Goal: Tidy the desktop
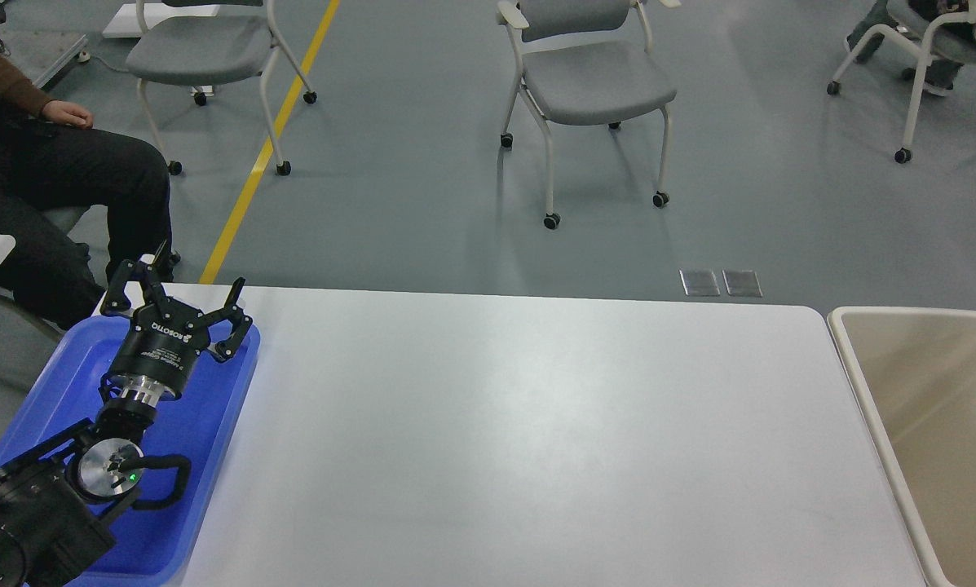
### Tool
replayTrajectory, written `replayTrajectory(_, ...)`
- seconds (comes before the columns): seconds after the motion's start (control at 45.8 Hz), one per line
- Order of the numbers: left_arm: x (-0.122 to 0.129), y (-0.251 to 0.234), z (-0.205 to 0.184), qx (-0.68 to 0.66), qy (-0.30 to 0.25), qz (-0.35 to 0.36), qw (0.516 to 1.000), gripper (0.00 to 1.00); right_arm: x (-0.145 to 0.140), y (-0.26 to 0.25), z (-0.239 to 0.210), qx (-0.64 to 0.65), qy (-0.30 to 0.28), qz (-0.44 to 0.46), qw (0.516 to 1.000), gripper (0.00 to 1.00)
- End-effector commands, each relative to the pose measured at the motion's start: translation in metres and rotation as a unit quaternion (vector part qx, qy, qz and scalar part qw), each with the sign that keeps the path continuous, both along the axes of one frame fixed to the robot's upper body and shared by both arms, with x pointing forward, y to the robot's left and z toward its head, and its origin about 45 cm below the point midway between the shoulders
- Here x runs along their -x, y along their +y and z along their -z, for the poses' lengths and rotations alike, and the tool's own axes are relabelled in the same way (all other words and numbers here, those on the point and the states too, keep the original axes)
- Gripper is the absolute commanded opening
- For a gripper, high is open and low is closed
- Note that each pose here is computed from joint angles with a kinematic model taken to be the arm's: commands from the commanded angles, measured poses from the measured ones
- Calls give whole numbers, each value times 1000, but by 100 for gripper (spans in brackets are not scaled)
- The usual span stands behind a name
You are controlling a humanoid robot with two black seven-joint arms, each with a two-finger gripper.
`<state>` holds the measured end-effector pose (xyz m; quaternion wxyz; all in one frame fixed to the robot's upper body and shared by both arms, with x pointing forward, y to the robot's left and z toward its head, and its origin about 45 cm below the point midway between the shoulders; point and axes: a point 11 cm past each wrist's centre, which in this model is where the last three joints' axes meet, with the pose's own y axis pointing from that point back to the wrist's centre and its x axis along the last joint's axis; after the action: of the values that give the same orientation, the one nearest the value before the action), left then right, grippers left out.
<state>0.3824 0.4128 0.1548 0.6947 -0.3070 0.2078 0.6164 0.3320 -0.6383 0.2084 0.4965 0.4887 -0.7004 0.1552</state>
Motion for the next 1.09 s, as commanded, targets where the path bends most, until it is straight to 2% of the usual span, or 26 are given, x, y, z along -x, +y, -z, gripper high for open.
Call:
replayTrajectory(0.0,0,0,0,0,0,0,1000,98,26,24,69,-35,59,10,998,0)
replayTrajectory(0.219,0,0,-1,0,-1,0,1000,98,36,58,115,-61,81,2,995,0)
replayTrajectory(0.525,0,0,0,0,0,0,1000,98,38,58,117,-60,78,6,995,0)
replayTrajectory(0.59,0,0,0,0,0,0,1000,98,37,55,113,-48,71,10,996,28)
replayTrajectory(0.678,0,0,0,0,1,0,1000,98,37,52,109,-33,64,15,997,72)
replayTrajectory(0.743,0,0,0,0,0,0,1000,98,37,51,107,-24,59,18,998,96)
replayTrajectory(0.765,0,0,0,0,1,0,1000,98,37,51,107,-22,57,18,998,98)
replayTrajectory(1.071,0,0,0,0,0,1,1000,98,34,62,115,-25,57,13,998,99)
